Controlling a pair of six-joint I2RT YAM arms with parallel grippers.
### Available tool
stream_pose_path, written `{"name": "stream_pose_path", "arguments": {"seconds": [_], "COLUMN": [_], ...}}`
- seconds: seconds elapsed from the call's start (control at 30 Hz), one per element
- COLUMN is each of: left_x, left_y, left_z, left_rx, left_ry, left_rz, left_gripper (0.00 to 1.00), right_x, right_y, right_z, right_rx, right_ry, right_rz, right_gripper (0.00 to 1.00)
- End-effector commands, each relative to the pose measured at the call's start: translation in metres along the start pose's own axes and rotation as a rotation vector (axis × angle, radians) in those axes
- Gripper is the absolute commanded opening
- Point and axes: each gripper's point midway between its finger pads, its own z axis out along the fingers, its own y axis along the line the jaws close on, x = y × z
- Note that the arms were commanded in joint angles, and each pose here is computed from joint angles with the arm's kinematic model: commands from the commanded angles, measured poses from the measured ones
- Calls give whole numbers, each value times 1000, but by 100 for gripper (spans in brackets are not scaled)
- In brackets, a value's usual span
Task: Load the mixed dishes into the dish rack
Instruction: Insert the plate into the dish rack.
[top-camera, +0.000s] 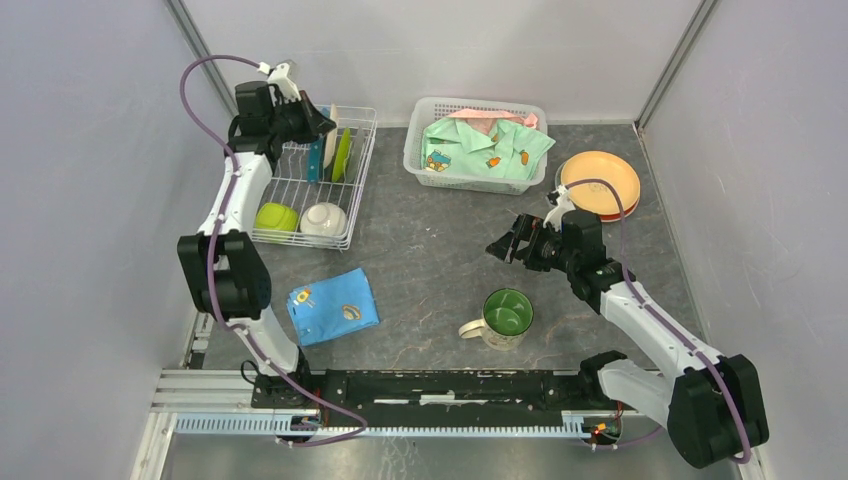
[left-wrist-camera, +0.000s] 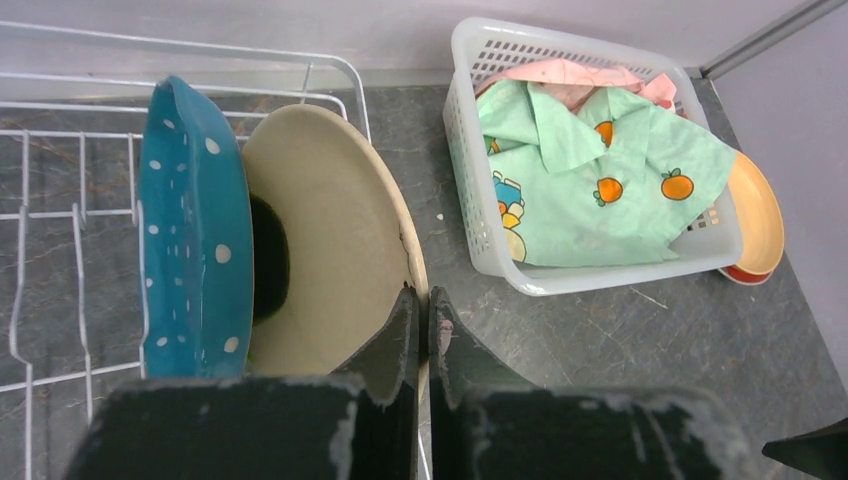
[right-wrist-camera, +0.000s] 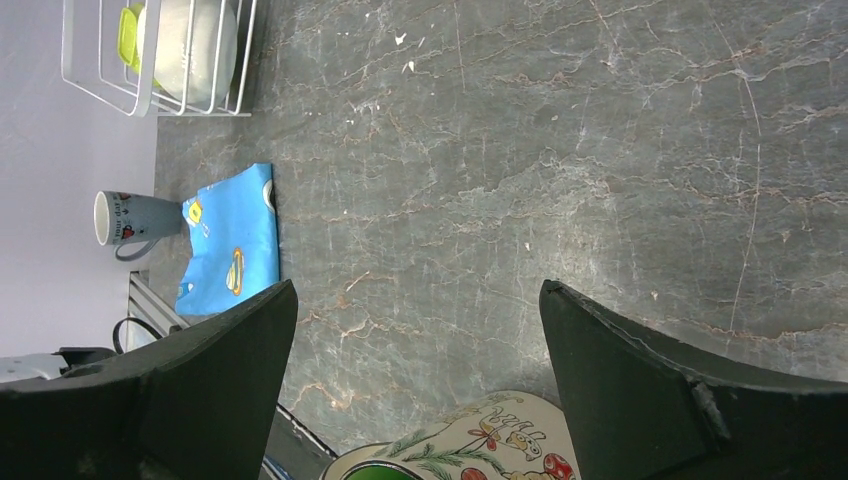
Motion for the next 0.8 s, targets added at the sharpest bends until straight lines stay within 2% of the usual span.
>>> {"name": "stream_pose_path", "arguments": {"seconds": [0.0,0.53,0.77], "left_x": [-16,-14,-12], "left_y": [-11,26,33], "left_z": [4,37,43], "left_rx": [78,1,-15], "left_ry": [-19,6,14], "left_rz": [23,90,90], "left_gripper": [2,2,5], "right_x": [-22,-28,-29], "right_y": [11,12,13], "right_z": [-1,-6,-7], "right_rx": [-12,13,12], "right_ry": [-57,-74,-80], "right_rz": [-39,-33,-26], "right_gripper": [98,98,98]}}
